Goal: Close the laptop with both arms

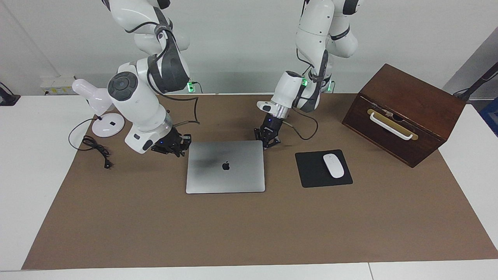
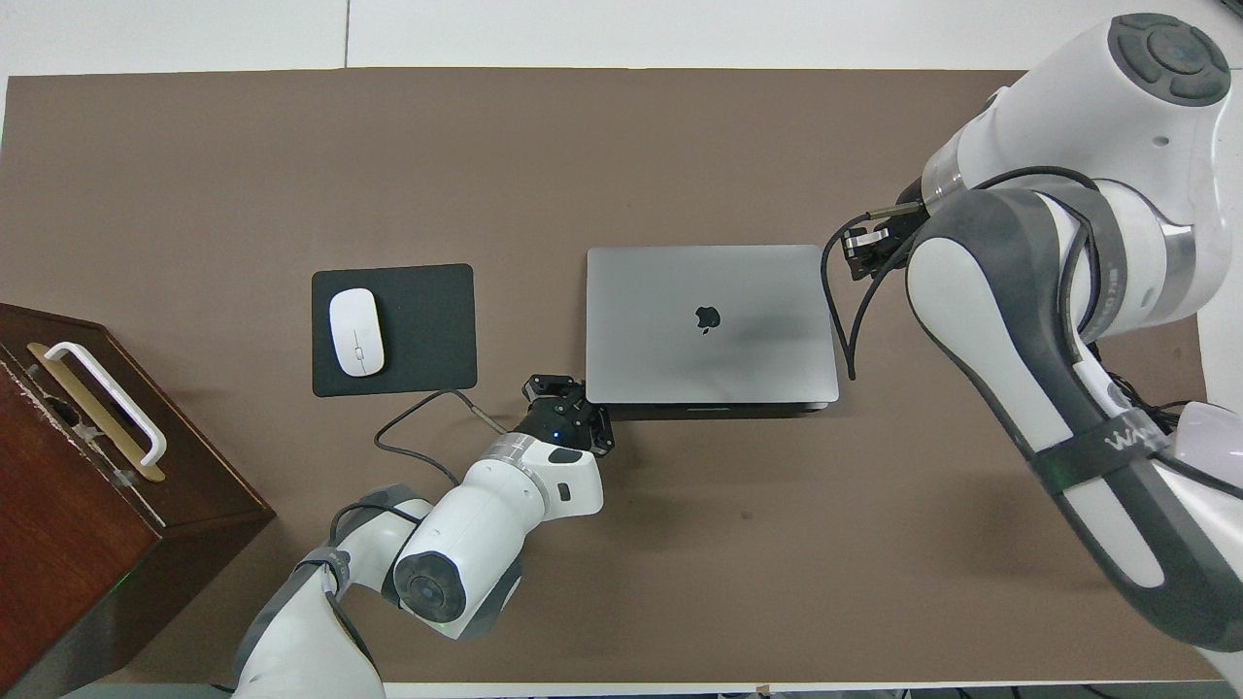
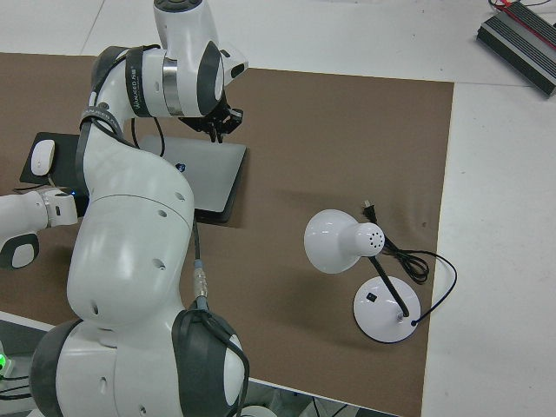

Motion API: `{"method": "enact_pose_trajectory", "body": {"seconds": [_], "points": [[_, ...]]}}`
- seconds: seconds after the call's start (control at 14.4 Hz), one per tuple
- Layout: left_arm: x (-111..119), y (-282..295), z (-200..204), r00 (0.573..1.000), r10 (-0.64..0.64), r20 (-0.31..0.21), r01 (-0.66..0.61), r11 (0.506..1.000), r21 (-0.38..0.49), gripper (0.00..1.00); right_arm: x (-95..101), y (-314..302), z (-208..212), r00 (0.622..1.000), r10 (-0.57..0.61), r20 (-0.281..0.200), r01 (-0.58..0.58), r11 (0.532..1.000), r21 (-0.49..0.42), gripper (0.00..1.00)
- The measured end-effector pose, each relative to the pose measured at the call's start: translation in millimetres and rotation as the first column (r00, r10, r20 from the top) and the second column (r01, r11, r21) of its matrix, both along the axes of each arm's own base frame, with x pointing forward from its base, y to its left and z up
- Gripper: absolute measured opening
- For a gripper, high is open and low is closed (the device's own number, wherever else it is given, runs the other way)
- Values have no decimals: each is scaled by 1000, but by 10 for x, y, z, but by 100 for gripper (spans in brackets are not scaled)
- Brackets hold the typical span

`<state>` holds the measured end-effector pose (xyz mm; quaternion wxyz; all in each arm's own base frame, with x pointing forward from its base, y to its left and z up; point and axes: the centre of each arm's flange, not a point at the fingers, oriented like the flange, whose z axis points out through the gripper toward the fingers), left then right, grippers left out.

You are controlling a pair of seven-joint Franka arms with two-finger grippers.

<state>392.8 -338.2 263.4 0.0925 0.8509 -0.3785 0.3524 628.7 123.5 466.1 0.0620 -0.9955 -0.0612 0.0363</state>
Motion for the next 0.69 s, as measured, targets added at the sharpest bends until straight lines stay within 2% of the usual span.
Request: {"method": "enact_pose_trajectory", "body": {"seconds": [0.21, 0.49, 0.69], "points": [[0, 0, 0, 1000, 0, 0, 0, 1000, 0, 1, -37, -137, 173, 1000, -9, 18, 10, 1000, -27, 60], [0, 0, 1, 1000, 0, 0, 0, 1000, -1, 1, -272, -595, 532, 997, -67, -49, 64, 996, -58, 100], [-1, 0, 2, 1000, 1, 0, -1, 1000, -1, 1, -499, -724, 789, 993, -83, -89, 76, 994, -76, 100]]}}
